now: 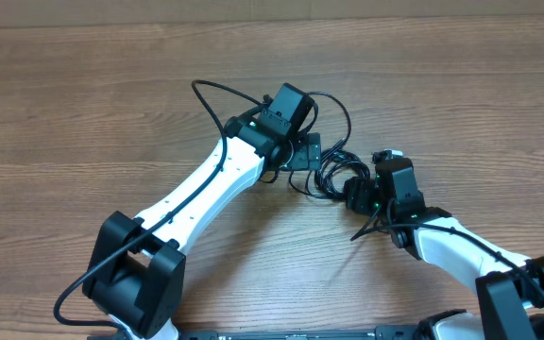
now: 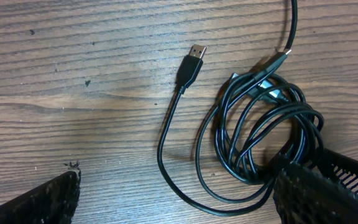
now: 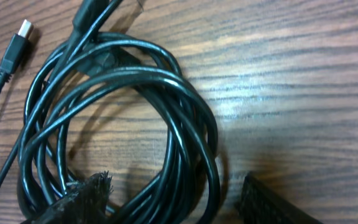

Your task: Untangle cables

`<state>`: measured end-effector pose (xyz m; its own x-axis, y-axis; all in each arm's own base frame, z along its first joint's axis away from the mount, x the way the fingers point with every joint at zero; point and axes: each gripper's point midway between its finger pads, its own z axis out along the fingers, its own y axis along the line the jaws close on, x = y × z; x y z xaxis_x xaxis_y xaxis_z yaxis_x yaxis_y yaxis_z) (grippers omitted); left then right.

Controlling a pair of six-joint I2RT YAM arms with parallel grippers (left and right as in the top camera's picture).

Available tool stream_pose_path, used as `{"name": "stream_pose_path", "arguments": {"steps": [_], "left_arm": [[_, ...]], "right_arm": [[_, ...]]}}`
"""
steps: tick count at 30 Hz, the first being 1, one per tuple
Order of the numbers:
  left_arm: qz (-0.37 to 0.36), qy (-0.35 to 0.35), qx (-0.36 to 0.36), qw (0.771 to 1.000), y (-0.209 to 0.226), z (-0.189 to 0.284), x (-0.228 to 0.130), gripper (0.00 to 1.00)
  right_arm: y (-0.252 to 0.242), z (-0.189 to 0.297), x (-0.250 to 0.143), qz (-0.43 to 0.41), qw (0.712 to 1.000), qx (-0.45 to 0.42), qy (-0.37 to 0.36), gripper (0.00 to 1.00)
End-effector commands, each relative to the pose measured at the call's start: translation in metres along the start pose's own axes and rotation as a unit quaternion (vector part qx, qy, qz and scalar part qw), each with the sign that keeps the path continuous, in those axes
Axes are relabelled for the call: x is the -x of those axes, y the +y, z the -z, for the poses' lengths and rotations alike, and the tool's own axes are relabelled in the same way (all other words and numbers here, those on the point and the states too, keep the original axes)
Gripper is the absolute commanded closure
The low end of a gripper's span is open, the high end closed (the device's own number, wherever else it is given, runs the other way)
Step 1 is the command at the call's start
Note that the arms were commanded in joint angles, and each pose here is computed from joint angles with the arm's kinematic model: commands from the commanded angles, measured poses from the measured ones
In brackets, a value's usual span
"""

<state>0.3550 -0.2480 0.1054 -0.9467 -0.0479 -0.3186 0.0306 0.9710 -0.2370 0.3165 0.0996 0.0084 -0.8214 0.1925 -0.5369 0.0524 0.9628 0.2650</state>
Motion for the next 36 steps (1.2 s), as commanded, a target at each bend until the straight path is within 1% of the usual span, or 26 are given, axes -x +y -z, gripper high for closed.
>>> {"name": "stream_pose_path", "arguments": {"steps": [1,6,12,16,21,22,23,25,26,29,32,33,36], "left_arm": [[-0.010,-0.008,0.008,1.000,0.002,-0.001,0.005,0.00],[-0.010,-0.008,0.007,1.000,0.002,-0.001,0.005,0.00],[-0.010,-0.008,0.007,1.000,0.002,-0.001,0.005,0.00],[-0.010,-0.007,0.006,1.000,0.002,-0.001,0.005,0.00],[-0.010,-0.007,0.006,1.000,0.002,-0.001,0.005,0.00],[-0.010,-0.007,0.006,1.000,0.002,-0.001,0.005,0.00],[-0.010,-0.007,0.006,1.000,0.002,-0.001,0.005,0.00],[-0.010,-0.007,0.006,1.000,0.002,-0.001,0.005,0.00],[-0.010,-0.008,0.006,1.000,0.002,-0.001,0.005,0.00],[-0.010,-0.007,0.006,1.000,0.002,-0.001,0.005,0.00],[-0.010,-0.007,0.006,1.000,0.002,-0.001,0.005,0.00],[-0.010,-0.007,0.006,1.000,0.002,-0.001,0.005,0.00],[-0.010,-0.007,0.006,1.000,0.002,-0.001,0.005,0.01]], "right_arm": [[0.003,-0.001,0.012,0.004,1.000,-0.002,-0.021,0.36],[0.005,0.000,0.026,0.007,0.999,0.000,-0.051,0.45],[0.000,0.000,0.026,0.016,0.998,-0.014,-0.053,0.48],[-0.001,0.000,0.023,0.016,0.999,-0.017,-0.047,0.53],[-0.005,-0.006,0.016,0.016,0.999,-0.023,-0.034,0.55],[-0.006,-0.008,0.014,0.016,0.999,-0.025,-0.031,0.57],[-0.006,-0.009,0.013,0.017,0.999,-0.025,-0.029,0.61],[-0.006,-0.010,0.013,0.017,0.999,-0.026,-0.028,0.67],[-0.006,-0.010,0.013,0.017,0.999,-0.025,-0.028,0.72],[-0.006,-0.010,0.014,0.016,0.999,-0.025,-0.030,0.82],[-0.006,-0.010,0.014,0.016,0.999,-0.025,-0.030,0.89],[-0.006,-0.010,0.014,0.017,0.999,-0.025,-0.030,0.95],[-0.006,-0.009,0.014,0.016,0.999,-0.024,-0.030,0.96]]}}
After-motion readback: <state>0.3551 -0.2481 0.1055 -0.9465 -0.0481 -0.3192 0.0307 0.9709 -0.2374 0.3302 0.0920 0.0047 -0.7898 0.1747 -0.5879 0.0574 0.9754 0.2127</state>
